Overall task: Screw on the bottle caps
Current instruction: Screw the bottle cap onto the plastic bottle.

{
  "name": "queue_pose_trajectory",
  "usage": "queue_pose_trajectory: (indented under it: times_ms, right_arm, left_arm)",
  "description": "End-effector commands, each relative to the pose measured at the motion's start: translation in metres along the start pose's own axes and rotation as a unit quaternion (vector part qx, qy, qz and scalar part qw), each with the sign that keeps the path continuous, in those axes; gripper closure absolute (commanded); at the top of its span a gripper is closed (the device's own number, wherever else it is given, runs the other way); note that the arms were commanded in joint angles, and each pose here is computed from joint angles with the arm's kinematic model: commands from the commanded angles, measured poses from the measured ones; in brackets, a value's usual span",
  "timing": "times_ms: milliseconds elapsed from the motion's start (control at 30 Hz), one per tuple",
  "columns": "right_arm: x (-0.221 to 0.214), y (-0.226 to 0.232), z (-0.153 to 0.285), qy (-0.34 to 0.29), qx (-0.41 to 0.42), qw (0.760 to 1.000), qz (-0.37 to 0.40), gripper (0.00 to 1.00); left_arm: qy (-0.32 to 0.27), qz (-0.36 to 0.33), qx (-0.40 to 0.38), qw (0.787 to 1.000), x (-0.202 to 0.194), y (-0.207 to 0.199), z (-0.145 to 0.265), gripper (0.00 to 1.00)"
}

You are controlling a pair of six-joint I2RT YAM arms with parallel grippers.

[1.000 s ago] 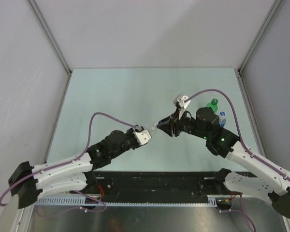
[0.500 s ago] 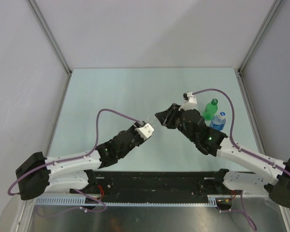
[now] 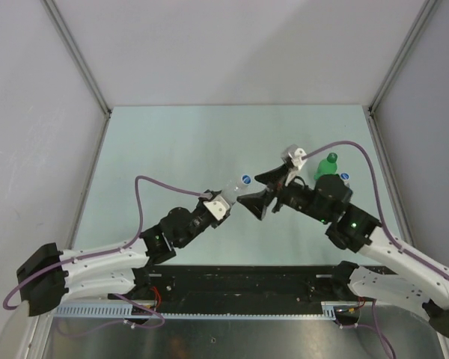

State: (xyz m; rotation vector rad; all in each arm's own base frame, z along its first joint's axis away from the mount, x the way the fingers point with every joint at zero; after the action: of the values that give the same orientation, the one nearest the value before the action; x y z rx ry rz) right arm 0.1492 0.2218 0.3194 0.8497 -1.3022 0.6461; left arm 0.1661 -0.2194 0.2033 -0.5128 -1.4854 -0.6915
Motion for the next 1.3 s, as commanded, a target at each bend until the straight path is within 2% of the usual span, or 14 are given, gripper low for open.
queue_pose_trajectory:
  times_ms: [0, 233, 367, 500, 567, 700, 933, 1267]
  right_arm:
    - [0.017, 0.012, 0.026, -0.04, 0.121, 0.978, 0.165, 0.01]
    - [0.003, 0.007, 0.047, -0.013, 0.169, 0.936, 0.31, 0.01]
    - [-0.01, 0.012, 0.055, -0.022, 0.241, 0.895, 0.373, 0.04]
    - [-0.024, 0.022, 0.067, -0.043, 0.328, 0.845, 0.419, 0.08]
    - [-0.026, 0.027, 0.072, -0.056, 0.356, 0.829, 0.428, 0.12]
    - [-0.027, 0.028, 0.072, -0.058, 0.362, 0.827, 0.426, 0.19]
    - [-0.033, 0.021, 0.054, -0.03, 0.344, 0.844, 0.411, 0.22]
    - [-0.036, 0.019, 0.048, -0.019, 0.343, 0.849, 0.402, 0.41]
  left_arm:
    - [-0.021, -0.013, -0.074, 0.997, 0.013, -0.008, 0.005, 1.0]
    - [-0.005, -0.049, -0.202, 0.978, 0.011, -0.015, 0.019, 1.0]
    - [0.024, -0.074, -0.285, 0.955, 0.0, -0.024, 0.031, 1.0]
    - [0.033, -0.082, -0.302, 0.949, -0.002, -0.026, 0.034, 1.0]
    - [0.032, -0.086, -0.309, 0.947, -0.001, -0.026, 0.034, 1.0]
    - [0.028, -0.087, -0.319, 0.943, 0.0, -0.027, 0.036, 1.0]
    - [0.031, -0.086, -0.322, 0.942, 0.0, -0.028, 0.035, 1.0]
    - [0.03, -0.086, -0.32, 0.943, 0.003, -0.028, 0.034, 1.0]
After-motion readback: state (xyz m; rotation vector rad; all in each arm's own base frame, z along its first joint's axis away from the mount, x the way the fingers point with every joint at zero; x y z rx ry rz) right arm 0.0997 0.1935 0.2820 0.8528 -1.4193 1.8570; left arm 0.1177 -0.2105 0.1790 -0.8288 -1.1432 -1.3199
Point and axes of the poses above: each gripper's point midway between its finger pads, its own z axis back along the fingers, its own y axis along the line the jaws close on, x = y × z, the point moved 8 cm from there along z, back along the fingers, and after that the axes turned 11 degrees about z, right-handed, at the moved point
